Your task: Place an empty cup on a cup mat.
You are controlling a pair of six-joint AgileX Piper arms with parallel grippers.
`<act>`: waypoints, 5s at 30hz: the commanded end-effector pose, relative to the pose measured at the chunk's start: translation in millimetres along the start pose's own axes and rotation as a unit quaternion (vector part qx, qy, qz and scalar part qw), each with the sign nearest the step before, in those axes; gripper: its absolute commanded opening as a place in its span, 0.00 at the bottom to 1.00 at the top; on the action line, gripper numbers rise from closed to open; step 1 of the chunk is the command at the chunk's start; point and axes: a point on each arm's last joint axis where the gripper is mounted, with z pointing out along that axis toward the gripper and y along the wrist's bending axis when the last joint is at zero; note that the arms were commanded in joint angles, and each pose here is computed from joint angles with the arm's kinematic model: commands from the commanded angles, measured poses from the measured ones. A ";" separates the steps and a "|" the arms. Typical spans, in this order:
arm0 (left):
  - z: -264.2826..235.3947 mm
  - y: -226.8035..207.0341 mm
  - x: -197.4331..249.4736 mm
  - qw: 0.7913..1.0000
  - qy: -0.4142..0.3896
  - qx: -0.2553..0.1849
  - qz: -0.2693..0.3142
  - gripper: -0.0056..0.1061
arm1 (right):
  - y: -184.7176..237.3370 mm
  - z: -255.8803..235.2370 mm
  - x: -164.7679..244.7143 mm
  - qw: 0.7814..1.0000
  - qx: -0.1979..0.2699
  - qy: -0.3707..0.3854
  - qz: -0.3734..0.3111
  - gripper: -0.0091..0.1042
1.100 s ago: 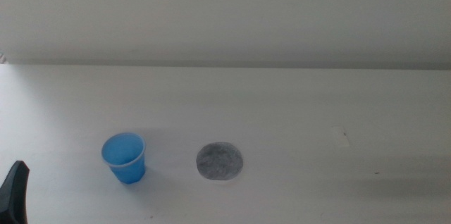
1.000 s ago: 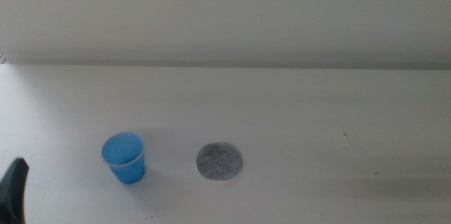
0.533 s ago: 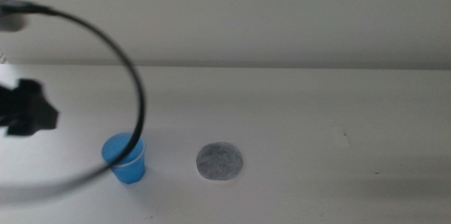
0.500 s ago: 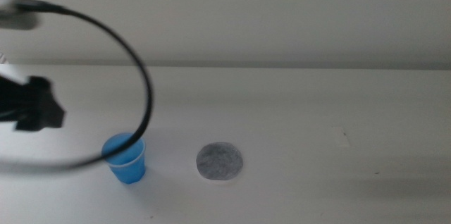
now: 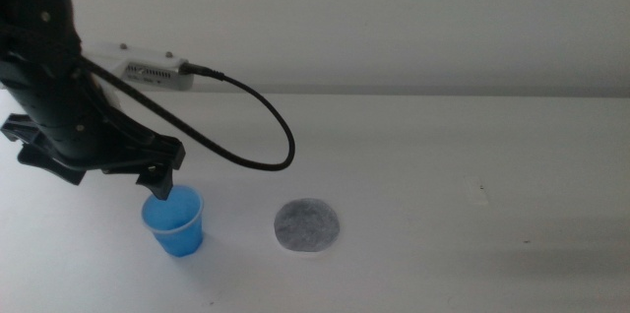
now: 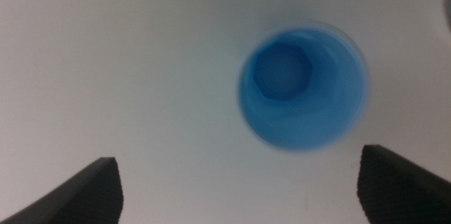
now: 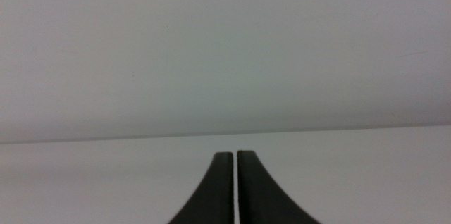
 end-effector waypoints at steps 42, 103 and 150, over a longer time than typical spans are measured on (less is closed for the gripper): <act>40.1 -31.4 -8.1 0.998 0.029 0.008 -0.048 0.03 | -0.3 -1.1 9.3 1.000 0.000 -0.003 -0.005 0.07; 76.6 -167.7 -55.2 0.996 0.047 0.026 0.064 0.81 | -0.3 -1.1 9.3 1.000 0.000 -0.003 -0.005 0.07; -20.6 24.1 244.6 0.774 -0.615 -0.002 -0.152 0.89 | -0.3 -1.1 9.3 1.000 0.000 -0.003 -0.005 0.07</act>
